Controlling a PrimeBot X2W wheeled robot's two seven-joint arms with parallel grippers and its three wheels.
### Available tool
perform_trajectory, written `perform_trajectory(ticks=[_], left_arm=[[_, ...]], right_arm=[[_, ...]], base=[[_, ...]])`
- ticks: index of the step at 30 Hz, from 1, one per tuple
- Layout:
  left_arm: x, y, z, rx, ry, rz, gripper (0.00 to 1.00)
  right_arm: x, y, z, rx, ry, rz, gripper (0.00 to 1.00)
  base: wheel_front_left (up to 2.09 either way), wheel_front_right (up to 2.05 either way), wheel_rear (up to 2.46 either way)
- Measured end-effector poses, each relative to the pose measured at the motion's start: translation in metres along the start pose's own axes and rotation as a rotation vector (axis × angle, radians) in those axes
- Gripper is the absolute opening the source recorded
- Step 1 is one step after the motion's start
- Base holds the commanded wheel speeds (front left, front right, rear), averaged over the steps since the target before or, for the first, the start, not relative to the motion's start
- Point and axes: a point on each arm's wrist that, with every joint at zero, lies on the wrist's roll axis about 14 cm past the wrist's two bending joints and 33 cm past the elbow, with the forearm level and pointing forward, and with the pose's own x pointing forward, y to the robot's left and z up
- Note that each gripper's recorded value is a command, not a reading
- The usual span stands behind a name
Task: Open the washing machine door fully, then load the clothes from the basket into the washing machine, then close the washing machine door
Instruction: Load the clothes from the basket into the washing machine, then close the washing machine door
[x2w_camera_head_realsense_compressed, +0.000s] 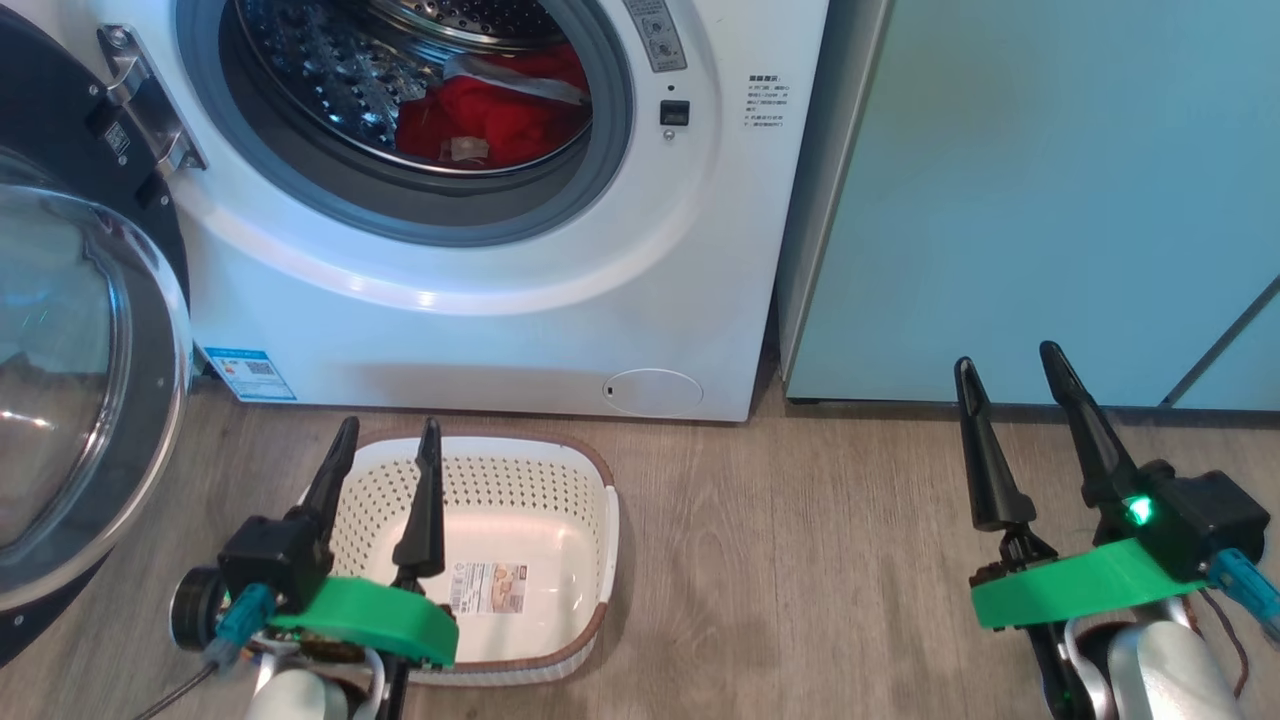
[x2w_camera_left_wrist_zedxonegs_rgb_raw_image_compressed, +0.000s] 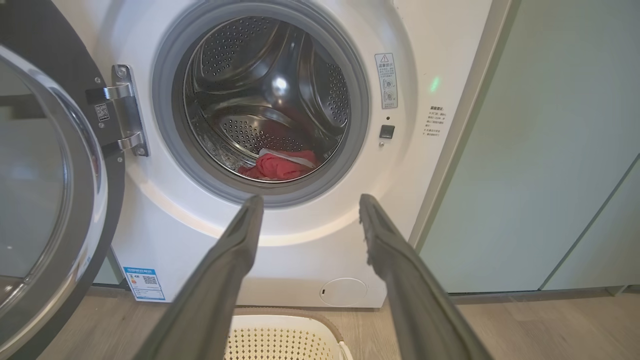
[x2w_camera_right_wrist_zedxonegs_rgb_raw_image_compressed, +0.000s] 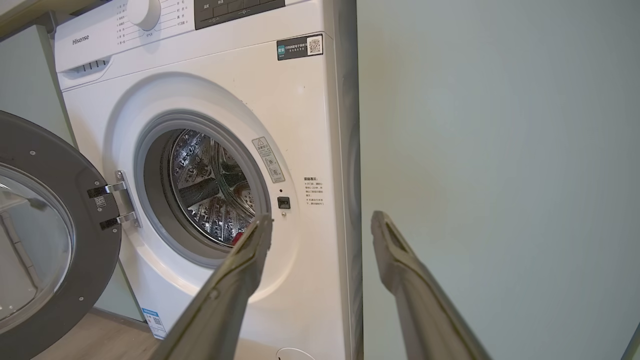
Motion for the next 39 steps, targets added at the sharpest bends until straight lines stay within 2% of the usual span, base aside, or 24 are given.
perform_trajectory(ticks=[39], left_arm=[[-0.001, -0.006, -0.008, 0.023, 0.022, -0.018, 1.0]], right_arm=[[-0.005, -0.004, -0.001, 0.006, 0.005, -0.014, 1.0]], base=[[0.0, 0.0, 0.0]])
